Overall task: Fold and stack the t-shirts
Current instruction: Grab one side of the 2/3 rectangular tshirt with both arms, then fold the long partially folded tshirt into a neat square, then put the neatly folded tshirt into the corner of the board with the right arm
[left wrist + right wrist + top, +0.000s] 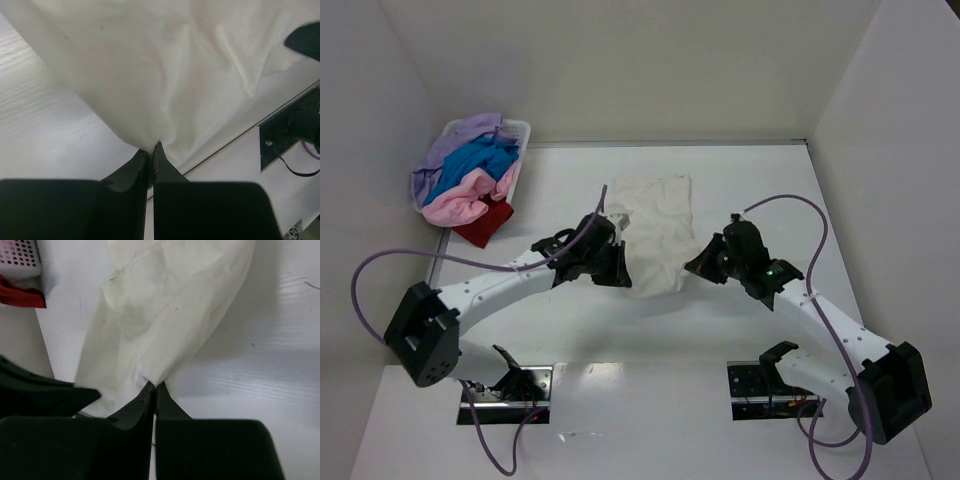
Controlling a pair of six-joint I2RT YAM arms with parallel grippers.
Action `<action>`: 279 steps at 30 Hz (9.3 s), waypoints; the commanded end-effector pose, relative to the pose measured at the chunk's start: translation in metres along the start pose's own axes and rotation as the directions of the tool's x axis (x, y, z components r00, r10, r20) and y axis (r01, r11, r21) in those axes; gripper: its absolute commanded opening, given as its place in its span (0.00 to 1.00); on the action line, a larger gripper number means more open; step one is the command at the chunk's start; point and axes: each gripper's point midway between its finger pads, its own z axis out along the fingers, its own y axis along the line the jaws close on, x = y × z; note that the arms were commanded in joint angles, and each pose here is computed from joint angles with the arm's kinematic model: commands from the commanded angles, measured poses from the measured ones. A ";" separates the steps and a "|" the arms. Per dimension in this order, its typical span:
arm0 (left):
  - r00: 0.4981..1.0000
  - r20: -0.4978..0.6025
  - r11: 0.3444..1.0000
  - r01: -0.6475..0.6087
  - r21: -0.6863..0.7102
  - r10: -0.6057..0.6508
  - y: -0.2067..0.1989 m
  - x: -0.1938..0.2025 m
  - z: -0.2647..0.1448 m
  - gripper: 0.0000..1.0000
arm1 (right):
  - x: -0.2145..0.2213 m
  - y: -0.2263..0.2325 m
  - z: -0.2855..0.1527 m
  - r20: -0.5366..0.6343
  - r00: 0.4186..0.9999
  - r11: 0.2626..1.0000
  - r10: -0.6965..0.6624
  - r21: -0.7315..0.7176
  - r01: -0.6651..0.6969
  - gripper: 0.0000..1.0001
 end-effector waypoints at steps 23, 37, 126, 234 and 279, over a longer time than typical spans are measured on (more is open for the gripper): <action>0.977 0.210 0.999 0.028 -0.036 -0.019 0.080 -0.241 0.014 0.01 | -0.197 0.041 0.117 0.161 0.984 0.997 -0.077 0.043 0.071 0.00; 0.970 0.231 0.995 0.084 -0.054 -0.069 0.138 -0.292 0.056 0.57 | -0.229 0.015 0.202 0.104 0.989 0.993 -0.103 0.068 0.096 0.37; 0.850 0.383 0.901 -0.213 -0.379 0.362 -0.007 -0.316 -0.146 1.00 | -0.250 0.073 0.056 0.325 0.913 0.955 -0.247 -0.076 0.285 0.80; 0.922 0.385 0.999 -0.054 -0.001 0.051 0.084 -0.210 -0.009 0.55 | -0.220 0.080 0.086 0.241 0.921 0.932 -0.307 -0.118 0.342 0.01; 0.931 0.349 0.988 -0.067 -0.136 0.111 0.097 -0.207 -0.037 0.99 | -0.244 0.012 0.081 0.262 0.920 0.954 -0.292 0.150 0.260 1.00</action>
